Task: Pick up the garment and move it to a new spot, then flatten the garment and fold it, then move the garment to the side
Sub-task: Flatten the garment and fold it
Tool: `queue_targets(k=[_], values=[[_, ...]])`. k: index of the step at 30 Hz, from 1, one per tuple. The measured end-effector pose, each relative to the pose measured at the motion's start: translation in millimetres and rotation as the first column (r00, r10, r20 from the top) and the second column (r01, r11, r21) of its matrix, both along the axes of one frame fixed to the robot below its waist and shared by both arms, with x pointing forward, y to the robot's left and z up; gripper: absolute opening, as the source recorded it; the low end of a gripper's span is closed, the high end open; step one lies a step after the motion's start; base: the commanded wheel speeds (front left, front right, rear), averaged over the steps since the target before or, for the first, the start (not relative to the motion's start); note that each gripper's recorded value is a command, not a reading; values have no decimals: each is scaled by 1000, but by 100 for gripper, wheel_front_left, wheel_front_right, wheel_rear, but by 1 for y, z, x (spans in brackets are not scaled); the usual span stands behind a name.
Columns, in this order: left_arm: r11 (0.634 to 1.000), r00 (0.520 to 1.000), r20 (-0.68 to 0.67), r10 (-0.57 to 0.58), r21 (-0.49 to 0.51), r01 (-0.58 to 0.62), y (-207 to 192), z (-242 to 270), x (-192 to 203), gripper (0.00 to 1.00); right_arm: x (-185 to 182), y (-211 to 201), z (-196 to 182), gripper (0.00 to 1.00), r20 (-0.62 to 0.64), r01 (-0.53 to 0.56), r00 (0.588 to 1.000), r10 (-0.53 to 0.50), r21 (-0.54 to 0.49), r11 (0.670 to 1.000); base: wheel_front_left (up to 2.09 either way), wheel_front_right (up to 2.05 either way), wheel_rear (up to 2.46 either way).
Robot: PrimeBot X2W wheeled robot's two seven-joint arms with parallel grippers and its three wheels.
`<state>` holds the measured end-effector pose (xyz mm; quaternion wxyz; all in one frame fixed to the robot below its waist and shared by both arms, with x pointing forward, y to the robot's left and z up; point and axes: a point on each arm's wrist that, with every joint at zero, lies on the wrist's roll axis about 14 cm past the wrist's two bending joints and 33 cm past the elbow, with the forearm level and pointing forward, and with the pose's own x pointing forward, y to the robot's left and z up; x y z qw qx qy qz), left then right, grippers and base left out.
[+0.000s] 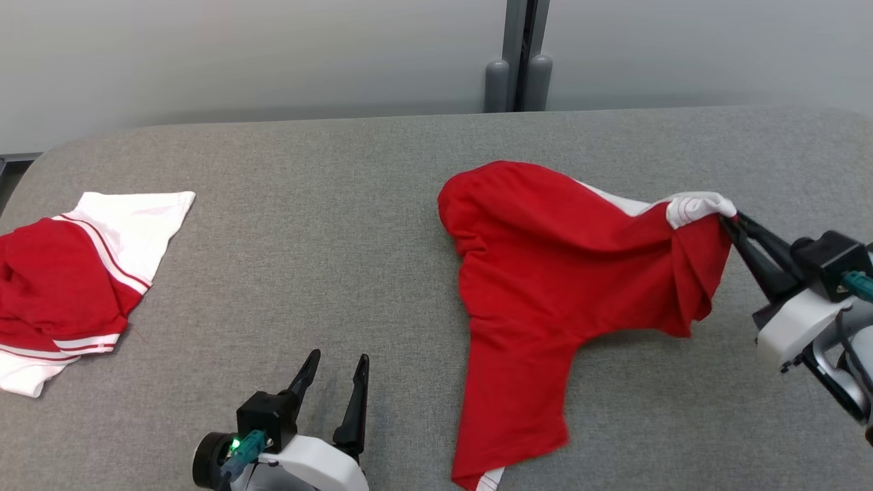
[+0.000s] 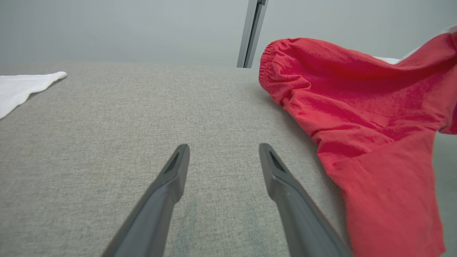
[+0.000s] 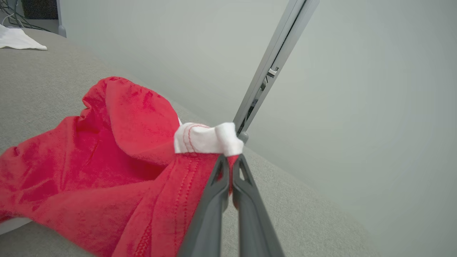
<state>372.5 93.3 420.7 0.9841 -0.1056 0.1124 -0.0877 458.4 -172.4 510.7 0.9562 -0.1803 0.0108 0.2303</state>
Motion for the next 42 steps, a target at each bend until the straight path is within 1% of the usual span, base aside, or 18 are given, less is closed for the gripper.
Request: queue_targets(k=[3,5,8,10,12,14,15,16,17,18,20,23,25,31,34,37,40,42], values=[[1000,1000,0,-6,-3,6,-2,1,-1,100,14,-5,29,0,88,20,996,-20,-5,1000,0,0,0],[1000,1000,-3,-9,-4,9,-2,0,-3,100,22,-3,50,0,145,27,989,-29,16,1000,0,0,0],[1000,1000,-6,-6,-1,6,-1,-1,-5,100,27,0,62,0,178,41,983,-50,56,998,0,0,0],[1000,1000,-5,0,0,0,2,-1,-7,100,27,-2,51,0,144,64,987,-72,64,996,0,0,0],[1000,1000,-10,7,2,-7,4,-2,-9,100,21,-12,20,0,60,111,992,-114,60,992,0,0,0],[1000,1000,-19,13,5,-13,6,-5,-12,100,13,-25,-8,0,-16,161,987,-161,47,986,0,0,0],[1000,1000,-22,16,6,-16,7,-6,-13,100,12,-33,-16,8,-38,187,982,-186,44,981,0,0,0],[1000,1000,-26,18,7,-17,8,-7,-13,100,11,-40,-21,10,-54,214,976,-211,48,976,0,0,0],[1000,999,-29,20,10,-19,9,-8,-14,100,9,-47,-26,8,-71,240,969,-237,49,969,0,0,0],[1000,999,-29,20,10,-19,9,-8,-14,100,9,-47,-26,28,-71,240,969,-237,49,969,0,0,0],[1000,999,-35,23,15,-23,11,-11,-14,100,6,-69,-38,100,-105,314,945,-309,43,948,0,0,0],[1000,999,-37,22,21,-21,11,-12,-14,100,2,-95,-42,100,-110,390,917,-385,26,921,0,0,0],[1000,999,-38,20,22,-20,11,-12,-14,100,2,-98,-36,100,-92,409,910,-404,40,912,0,0,0],[1000,999,-32,12,20,-11,8,-10,-15,100,-10,-71,-44,100,-101,370,926,-363,67,927,0,0,0],[1000,1000,-30,10,20,-9,7,-9,-15,100,-14,-43,-48,100,-109,308,948,-298,83,948,0,0,0],[1000,1000,-29,11,19,-11,7,-9,-16,100,-25,6,-58,100,-136,191,975,-175,114,975,0,0,0],[1000,999,-34,19,13,-19,9,-10,-17,100,-41,45,-68,100,-171,90,983,-64,150,985,0,0,0],[1000,999,-35,23,10,-22,10,-10,-17,100,-53,71,-73,100,-190,16,982,18,174,985,0,0,0]])
